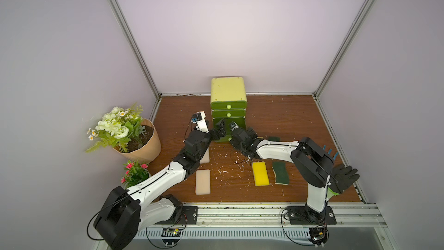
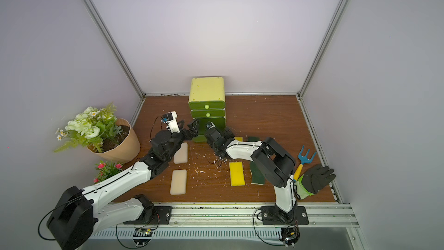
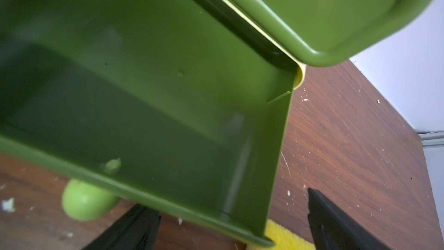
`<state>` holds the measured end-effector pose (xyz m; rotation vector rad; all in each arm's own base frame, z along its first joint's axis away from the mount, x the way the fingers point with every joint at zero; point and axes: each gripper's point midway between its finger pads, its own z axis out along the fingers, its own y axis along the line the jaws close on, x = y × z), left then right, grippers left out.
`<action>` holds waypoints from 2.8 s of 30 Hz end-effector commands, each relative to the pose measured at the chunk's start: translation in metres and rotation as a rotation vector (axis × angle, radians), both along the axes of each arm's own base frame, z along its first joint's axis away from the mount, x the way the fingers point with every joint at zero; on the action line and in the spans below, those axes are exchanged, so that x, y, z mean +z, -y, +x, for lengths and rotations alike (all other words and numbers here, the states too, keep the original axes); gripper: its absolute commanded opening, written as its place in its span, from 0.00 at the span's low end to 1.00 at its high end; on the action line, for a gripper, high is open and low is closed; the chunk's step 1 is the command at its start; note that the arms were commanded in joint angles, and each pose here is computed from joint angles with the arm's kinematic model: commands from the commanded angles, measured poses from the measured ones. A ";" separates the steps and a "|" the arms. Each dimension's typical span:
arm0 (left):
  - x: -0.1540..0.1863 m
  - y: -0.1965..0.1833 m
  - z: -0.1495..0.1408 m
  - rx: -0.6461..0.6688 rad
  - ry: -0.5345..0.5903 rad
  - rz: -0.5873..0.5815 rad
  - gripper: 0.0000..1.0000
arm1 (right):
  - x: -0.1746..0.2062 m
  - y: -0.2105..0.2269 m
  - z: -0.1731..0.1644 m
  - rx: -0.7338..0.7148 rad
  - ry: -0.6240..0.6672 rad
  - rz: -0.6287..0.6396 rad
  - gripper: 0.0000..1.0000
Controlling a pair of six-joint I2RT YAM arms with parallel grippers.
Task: Take the sponge out of the drawer
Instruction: Close the drawer in the storage box.
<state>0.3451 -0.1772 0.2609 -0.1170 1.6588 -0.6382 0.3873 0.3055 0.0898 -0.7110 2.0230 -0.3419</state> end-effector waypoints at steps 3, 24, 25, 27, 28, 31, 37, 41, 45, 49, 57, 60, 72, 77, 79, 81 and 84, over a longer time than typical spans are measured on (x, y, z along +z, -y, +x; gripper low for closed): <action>0.007 -0.008 -0.001 0.016 0.029 -0.005 1.00 | 0.028 -0.014 0.017 -0.025 0.086 0.062 0.99; 0.013 -0.027 -0.010 0.069 0.059 0.001 0.99 | 0.018 -0.020 0.061 -0.097 -0.011 0.506 0.99; 0.014 -0.028 -0.010 0.071 0.060 0.001 0.99 | 0.018 -0.018 0.062 -0.100 -0.024 0.542 0.99; 0.013 -0.029 -0.010 0.076 0.059 0.001 1.00 | 0.017 -0.017 0.063 -0.103 -0.053 0.622 0.99; 0.014 -0.029 -0.010 0.076 0.060 -0.001 1.00 | 0.016 -0.016 0.064 -0.105 -0.070 0.667 0.99; 0.013 -0.029 -0.010 0.074 0.059 0.000 0.99 | 0.012 -0.009 0.065 -0.115 -0.131 0.806 0.99; 0.013 -0.029 -0.010 0.074 0.058 -0.005 0.99 | 0.010 0.007 0.067 -0.145 -0.202 1.027 0.99; 0.012 -0.029 -0.010 0.074 0.057 -0.005 1.00 | 0.009 0.014 0.072 -0.163 -0.212 1.066 0.99; 0.013 -0.030 -0.010 0.076 0.058 -0.007 0.99 | 0.005 0.014 0.076 -0.175 -0.225 1.089 0.99; 0.013 -0.031 -0.010 0.076 0.061 -0.007 1.00 | 0.004 0.008 0.082 -0.170 -0.233 1.098 0.99; 0.010 -0.031 -0.009 0.080 0.053 -0.003 0.99 | 0.001 0.004 0.090 -0.175 -0.236 1.104 0.99; 0.010 -0.032 -0.009 0.082 0.053 -0.003 1.00 | 0.001 0.004 0.091 -0.181 -0.236 1.104 0.99; -0.004 -0.043 -0.002 0.120 0.022 0.076 0.99 | 0.004 0.000 0.095 -0.167 -0.272 1.159 0.99; -0.012 -0.060 -0.001 0.161 0.014 0.117 0.99 | 0.022 0.007 0.084 -0.140 -0.230 1.191 0.99; -0.016 -0.067 -0.003 0.187 0.016 0.155 0.99 | 0.031 0.012 0.078 -0.129 -0.211 1.190 0.99; -0.018 -0.074 -0.004 0.213 0.017 0.199 0.99 | 0.042 0.019 0.072 -0.118 -0.183 1.184 0.99; -0.022 -0.081 -0.007 0.241 0.024 0.266 0.99 | 0.062 0.030 0.062 -0.101 -0.129 1.165 0.99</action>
